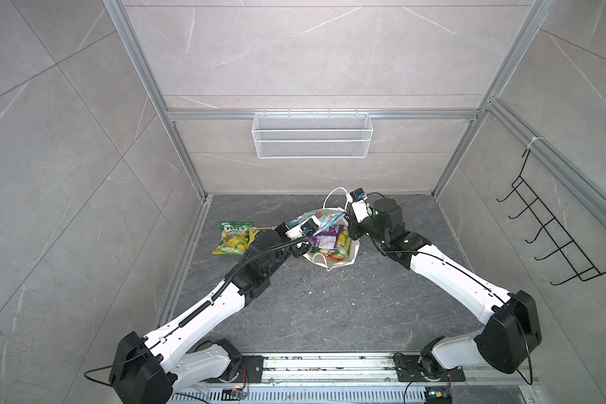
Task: Take the snacks out of the paper bag
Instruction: 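Lift the teal candy packet out of the bag with the left gripper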
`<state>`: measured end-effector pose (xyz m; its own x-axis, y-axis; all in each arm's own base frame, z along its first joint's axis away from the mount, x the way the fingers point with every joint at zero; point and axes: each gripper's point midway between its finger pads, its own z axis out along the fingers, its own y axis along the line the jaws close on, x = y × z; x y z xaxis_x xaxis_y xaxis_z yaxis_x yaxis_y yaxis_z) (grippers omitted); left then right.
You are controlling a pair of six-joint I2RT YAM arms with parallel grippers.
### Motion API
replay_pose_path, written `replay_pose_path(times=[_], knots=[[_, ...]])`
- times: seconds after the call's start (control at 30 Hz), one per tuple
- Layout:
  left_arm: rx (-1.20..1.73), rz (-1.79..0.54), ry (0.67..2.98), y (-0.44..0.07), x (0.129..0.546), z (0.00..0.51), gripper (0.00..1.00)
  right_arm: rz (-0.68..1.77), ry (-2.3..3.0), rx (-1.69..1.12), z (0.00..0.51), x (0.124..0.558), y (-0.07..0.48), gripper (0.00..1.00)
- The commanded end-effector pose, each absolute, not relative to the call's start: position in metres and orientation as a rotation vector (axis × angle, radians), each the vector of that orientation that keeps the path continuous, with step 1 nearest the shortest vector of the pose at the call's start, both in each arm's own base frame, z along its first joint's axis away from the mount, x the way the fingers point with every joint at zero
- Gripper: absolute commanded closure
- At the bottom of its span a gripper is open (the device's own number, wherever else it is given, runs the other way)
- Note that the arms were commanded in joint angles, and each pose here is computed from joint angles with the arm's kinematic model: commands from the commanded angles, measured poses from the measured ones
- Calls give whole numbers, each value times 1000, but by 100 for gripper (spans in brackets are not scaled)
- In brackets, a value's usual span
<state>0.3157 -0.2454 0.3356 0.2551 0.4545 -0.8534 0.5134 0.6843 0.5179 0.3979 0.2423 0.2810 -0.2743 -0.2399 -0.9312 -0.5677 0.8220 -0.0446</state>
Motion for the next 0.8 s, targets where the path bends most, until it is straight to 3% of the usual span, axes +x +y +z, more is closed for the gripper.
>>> replay_pose_path(times=[0.0, 0.2, 0.37, 0.63, 0.77], knots=[[569, 27, 1324, -200, 326, 399, 100, 363, 1797, -563, 309, 397, 231, 100], [334, 141, 1460, -147, 352, 379, 100, 353, 1793, -556, 311, 395, 223, 100], [191, 55, 1563, -108, 368, 359, 100, 341, 1786, -553, 314, 394, 218, 100], [233, 55, 1551, -106, 368, 362, 100, 317, 1794, -542, 317, 394, 209, 100], [325, 38, 1635, -123, 381, 341, 100, 302, 1798, -533, 317, 394, 205, 100]])
